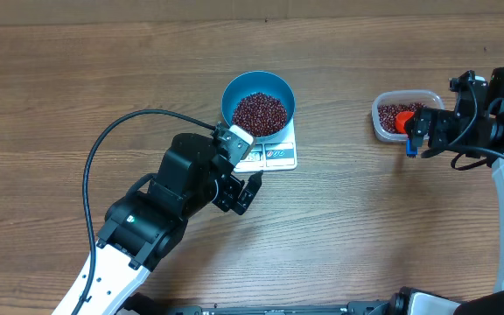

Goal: Scoop item into bowl and weigh 150g on scale
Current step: 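Move the left gripper forward toward the scale display, then hold the left gripper over the scale to read the display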

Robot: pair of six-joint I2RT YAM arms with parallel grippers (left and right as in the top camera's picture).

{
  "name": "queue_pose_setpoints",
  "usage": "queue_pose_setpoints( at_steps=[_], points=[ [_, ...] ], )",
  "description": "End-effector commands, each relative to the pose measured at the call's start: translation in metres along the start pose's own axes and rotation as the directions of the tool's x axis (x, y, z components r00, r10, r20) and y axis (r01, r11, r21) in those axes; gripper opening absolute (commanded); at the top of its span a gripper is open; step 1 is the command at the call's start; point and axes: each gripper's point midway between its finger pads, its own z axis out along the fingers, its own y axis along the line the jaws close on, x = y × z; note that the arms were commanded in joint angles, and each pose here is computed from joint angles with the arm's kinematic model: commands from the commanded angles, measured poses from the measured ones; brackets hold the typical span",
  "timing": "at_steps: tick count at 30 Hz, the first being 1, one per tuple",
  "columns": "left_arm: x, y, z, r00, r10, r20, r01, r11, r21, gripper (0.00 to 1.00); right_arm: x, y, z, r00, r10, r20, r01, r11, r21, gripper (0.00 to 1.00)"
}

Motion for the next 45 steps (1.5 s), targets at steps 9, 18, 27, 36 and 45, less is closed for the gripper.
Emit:
queue_pose_setpoints(
  at_steps=[9, 18, 27, 36, 45],
  points=[
    [0.029, -0.005, 0.031, 0.968, -0.202, -0.148, 0.206, 0.978, 0.013, 0.99, -0.008, 0.0, -0.008, 0.999, -0.01, 0.031, 0.01, 1.0, 0.007, 1.0],
    [0.076, 0.006, 0.082, 0.839, -0.45, -0.307, 0.418, 0.893, -0.166, 1.0, -0.008, 0.0, -0.008, 0.999, -0.01, 0.031, 0.01, 1.0, 0.007, 1.0],
    [0.084, -0.002, 0.102, 0.851, -0.453, -0.264, 0.382, 0.881, -0.28, 1.0, -0.008, 0.0, -0.008, 0.999, -0.01, 0.031, 0.01, 1.0, 0.007, 1.0],
    [0.111, 0.002, 0.112, 0.837, -0.51, -0.198, 0.425, 0.834, -0.353, 0.99, -0.008, 0.0, -0.008, 0.999, -0.01, 0.03, 0.01, 1.0, 0.007, 1.0],
    [0.111, 0.004, 0.117, 0.846, -0.508, -0.163, 0.433, 0.832, -0.348, 0.99, -0.008, 0.0, -0.008, 0.999, -0.01, 0.03, 0.01, 1.0, 0.007, 1.0]
  ],
)
